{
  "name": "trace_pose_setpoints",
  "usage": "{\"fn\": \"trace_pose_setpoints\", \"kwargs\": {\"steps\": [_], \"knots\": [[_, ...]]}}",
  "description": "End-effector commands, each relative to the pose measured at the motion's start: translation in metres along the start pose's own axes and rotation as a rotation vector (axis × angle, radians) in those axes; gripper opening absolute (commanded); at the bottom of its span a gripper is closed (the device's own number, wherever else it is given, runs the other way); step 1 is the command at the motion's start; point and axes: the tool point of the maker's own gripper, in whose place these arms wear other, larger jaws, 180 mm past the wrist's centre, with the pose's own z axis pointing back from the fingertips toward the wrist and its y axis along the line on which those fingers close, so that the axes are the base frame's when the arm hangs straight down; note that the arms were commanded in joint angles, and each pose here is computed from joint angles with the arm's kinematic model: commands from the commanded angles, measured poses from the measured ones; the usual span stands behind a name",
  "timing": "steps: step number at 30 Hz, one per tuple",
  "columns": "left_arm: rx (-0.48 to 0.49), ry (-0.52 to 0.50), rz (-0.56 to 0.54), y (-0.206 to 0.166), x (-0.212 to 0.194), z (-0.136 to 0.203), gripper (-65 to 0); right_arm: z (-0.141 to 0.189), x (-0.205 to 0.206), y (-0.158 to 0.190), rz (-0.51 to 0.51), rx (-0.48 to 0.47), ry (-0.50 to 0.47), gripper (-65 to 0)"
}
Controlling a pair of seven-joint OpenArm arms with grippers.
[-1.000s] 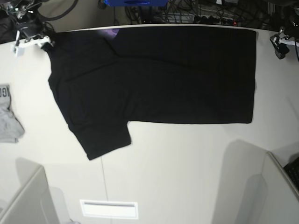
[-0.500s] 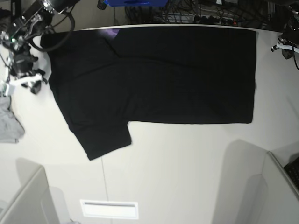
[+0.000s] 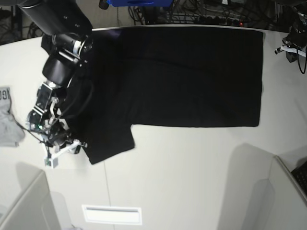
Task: Fold the T-shirt properly
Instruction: 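Reach the right gripper to the sleeve and fold it inward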
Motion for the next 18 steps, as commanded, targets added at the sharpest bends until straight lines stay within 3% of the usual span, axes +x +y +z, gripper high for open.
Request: {"fn": "trace_pose_setpoints", "kwargs": {"steps": [1, 8, 14, 18], "knots": [[0.002, -0.037, -0.018, 0.001, 0.012, 0.004, -65.0, -0.004, 0.022, -0.001, 0.013, -0.003, -0.042, -35.9], [0.005, -0.038, -0.015, 0.003, 0.012, 0.004, -65.0, -0.049, 0.003, -0.009, -0.048, 0.015, 0.047, -33.6], [0.006, -0.039, -0.017, 0.003, 0.013, 0.004, -65.0, -0.051, -0.02, -0.01, -0.053, 0.011, 0.105, -33.6], [0.002, -0.038, -0.018, 0.001, 0.013, 0.003, -65.0, -0.051, -0.034, 0.001, -0.013, 0.076, 0.149, -33.9]]}}
